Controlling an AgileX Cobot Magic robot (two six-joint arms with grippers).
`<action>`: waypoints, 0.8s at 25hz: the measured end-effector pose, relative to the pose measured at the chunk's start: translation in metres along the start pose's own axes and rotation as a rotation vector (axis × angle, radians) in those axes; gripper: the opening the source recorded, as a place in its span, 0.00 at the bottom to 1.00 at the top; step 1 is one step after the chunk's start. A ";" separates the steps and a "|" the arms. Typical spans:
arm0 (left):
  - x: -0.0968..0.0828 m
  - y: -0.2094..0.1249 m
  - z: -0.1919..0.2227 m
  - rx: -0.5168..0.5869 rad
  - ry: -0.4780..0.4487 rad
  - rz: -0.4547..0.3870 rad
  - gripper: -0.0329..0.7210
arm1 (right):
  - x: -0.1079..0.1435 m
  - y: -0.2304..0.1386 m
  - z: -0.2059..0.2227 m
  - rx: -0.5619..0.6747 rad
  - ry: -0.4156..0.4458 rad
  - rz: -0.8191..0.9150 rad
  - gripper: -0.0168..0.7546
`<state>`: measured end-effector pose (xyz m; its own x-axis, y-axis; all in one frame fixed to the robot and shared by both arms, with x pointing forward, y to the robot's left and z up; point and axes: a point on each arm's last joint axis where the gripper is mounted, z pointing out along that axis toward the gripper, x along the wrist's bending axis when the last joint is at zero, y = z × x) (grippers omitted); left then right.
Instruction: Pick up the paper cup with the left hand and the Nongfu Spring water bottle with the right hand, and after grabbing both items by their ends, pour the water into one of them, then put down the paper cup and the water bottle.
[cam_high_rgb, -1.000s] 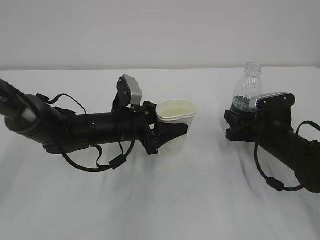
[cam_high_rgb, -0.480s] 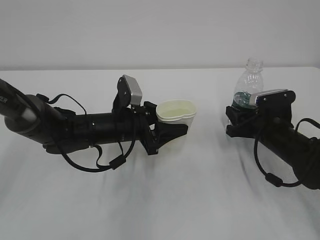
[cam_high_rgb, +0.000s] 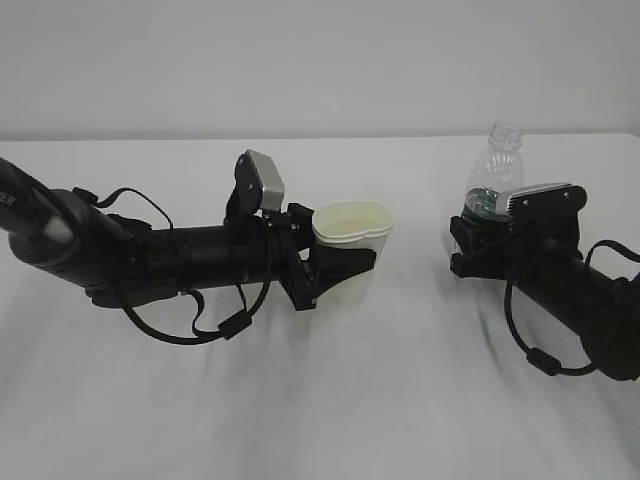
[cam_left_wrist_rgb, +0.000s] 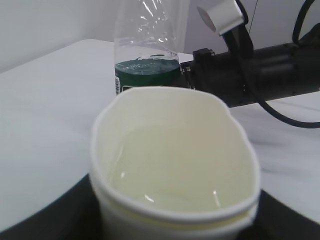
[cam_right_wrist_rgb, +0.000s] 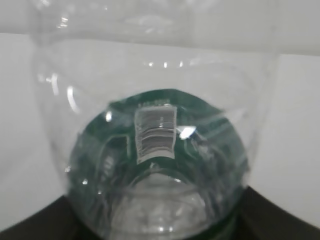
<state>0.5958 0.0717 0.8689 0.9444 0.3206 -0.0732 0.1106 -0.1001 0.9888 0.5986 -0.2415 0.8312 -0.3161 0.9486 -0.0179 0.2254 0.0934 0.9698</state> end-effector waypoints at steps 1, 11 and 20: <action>0.000 0.000 0.000 0.000 0.000 0.000 0.61 | 0.000 -0.001 0.000 0.002 0.000 0.000 0.52; 0.000 0.000 0.000 0.000 0.000 0.000 0.61 | 0.000 -0.006 0.001 -0.004 0.001 0.003 0.56; 0.000 0.000 0.000 0.000 0.000 0.000 0.61 | 0.000 -0.007 0.001 -0.002 0.001 0.004 0.77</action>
<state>0.5957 0.0717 0.8689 0.9445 0.3203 -0.0731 0.1105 -0.1003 0.9888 0.5983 -0.2414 0.8242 -0.3159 0.9487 -0.0140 0.2248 0.0892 0.9703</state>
